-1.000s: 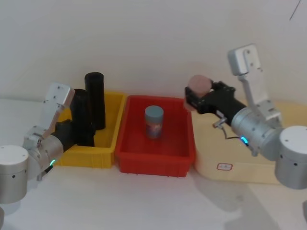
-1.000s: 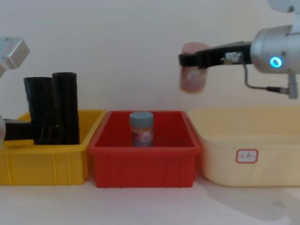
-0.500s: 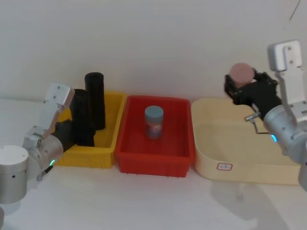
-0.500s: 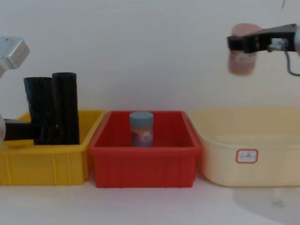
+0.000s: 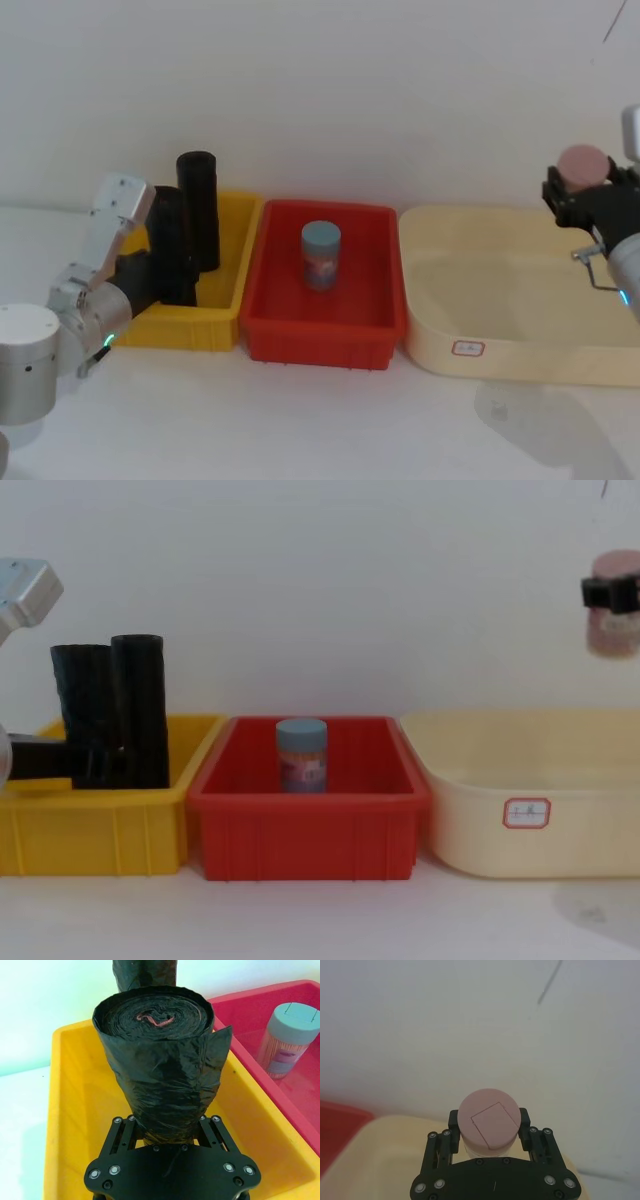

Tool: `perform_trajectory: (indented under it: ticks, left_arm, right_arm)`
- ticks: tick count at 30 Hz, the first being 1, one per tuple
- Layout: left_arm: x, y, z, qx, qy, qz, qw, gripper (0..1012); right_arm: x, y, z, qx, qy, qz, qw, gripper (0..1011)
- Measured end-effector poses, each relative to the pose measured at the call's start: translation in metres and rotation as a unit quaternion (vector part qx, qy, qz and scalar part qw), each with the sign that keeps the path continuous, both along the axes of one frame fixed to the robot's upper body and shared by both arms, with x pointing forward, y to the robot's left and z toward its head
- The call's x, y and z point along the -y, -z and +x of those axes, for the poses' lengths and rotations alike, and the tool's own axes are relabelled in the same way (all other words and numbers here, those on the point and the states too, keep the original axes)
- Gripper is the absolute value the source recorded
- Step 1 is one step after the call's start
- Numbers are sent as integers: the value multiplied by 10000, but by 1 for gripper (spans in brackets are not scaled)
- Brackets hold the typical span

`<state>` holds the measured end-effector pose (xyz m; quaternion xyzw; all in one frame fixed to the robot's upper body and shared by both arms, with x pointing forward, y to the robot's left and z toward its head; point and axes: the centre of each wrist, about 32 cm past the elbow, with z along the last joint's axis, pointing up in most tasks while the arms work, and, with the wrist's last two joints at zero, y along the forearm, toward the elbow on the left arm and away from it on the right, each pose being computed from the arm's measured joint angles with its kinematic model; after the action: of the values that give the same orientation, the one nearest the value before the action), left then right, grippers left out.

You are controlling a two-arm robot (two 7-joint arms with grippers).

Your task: Pick up the garbage bag with the one hand and transfer it to the other hand.

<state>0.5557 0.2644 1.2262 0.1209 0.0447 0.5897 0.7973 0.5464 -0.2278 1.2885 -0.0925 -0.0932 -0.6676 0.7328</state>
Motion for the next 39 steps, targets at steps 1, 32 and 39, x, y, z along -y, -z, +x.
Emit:
perform_trajectory:
  ticks: [1, 32, 39]
  left_arm:
    - [0, 0, 0, 0, 0, 0, 10000, 464]
    - [0, 0, 0, 1, 0, 0, 10000, 464]
    - [2, -7, -2, 33, 5, 7, 10000, 464]
  right_arm:
    - [8, 5, 2, -29, 18, -10, 10000, 650]
    - [190, 177, 153, -1014, -71, -168, 9947, 983]
    - [196, 188, 162, -1065, -85, -163, 9941, 1000]
